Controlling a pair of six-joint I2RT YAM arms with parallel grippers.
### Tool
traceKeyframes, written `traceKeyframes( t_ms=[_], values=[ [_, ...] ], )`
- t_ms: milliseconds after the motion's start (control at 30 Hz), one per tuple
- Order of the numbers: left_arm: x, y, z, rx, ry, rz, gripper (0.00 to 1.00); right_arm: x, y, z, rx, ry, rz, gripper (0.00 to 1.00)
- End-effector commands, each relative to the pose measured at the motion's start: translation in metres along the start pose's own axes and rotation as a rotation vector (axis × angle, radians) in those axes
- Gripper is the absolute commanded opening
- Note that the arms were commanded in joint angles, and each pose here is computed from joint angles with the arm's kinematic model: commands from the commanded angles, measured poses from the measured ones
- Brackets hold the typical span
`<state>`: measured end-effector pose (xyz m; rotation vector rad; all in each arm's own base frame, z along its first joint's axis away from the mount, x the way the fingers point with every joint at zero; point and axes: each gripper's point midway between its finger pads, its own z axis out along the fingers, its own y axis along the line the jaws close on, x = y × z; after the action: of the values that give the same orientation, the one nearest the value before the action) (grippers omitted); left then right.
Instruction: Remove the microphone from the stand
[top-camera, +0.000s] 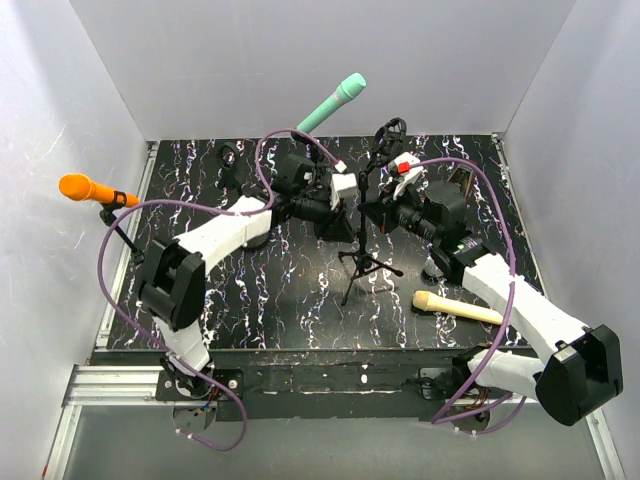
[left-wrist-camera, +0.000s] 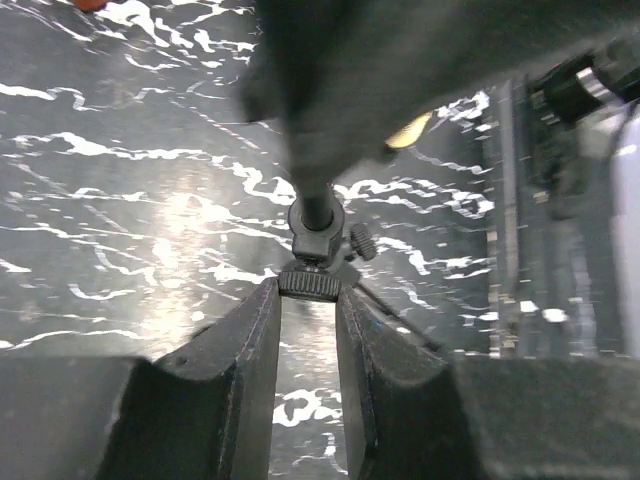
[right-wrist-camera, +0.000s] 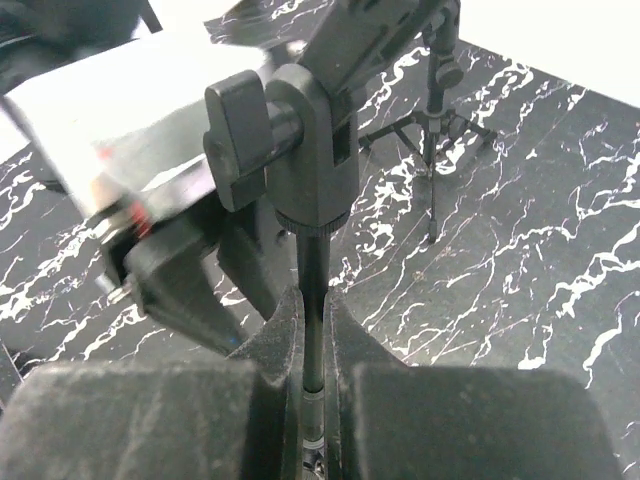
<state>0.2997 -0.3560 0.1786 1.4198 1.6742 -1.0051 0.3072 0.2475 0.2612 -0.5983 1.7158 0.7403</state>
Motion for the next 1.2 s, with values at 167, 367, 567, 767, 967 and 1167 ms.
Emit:
traceKeyframes(
  t_ms=[167,367,567,767,967,1167],
  values=[
    [-0.023,0.004,-0.031,0.332,-0.086,-0.615,0.00,-0.011,0.023,-0.012,-0.127,-0.040,-0.118,0.01],
    [-0.023,0.007,-0.028,0.359,-0.066,-0.761,0.00,-0.012,0.032,-0.019,-0.169,-0.061,-0.144,0.01],
    [-0.022,0.032,-0.027,0.096,-0.007,-0.445,0.63,-0.010,0.031,-0.023,-0.160,-0.056,-0.136,0.01],
    [-0.022,0.016,-0.036,-0.001,-0.033,0.033,0.75,-0.002,0.038,-0.021,-0.208,0.001,-0.119,0.01],
    [-0.012,-0.012,-0.028,-0.020,-0.047,0.486,0.76,-0.005,0.051,-0.027,-0.318,0.016,-0.249,0.01],
    [-0.017,-0.005,-0.014,-0.112,-0.103,0.568,0.74,-0.010,0.066,-0.029,-0.441,0.012,-0.305,0.01]
  ],
)
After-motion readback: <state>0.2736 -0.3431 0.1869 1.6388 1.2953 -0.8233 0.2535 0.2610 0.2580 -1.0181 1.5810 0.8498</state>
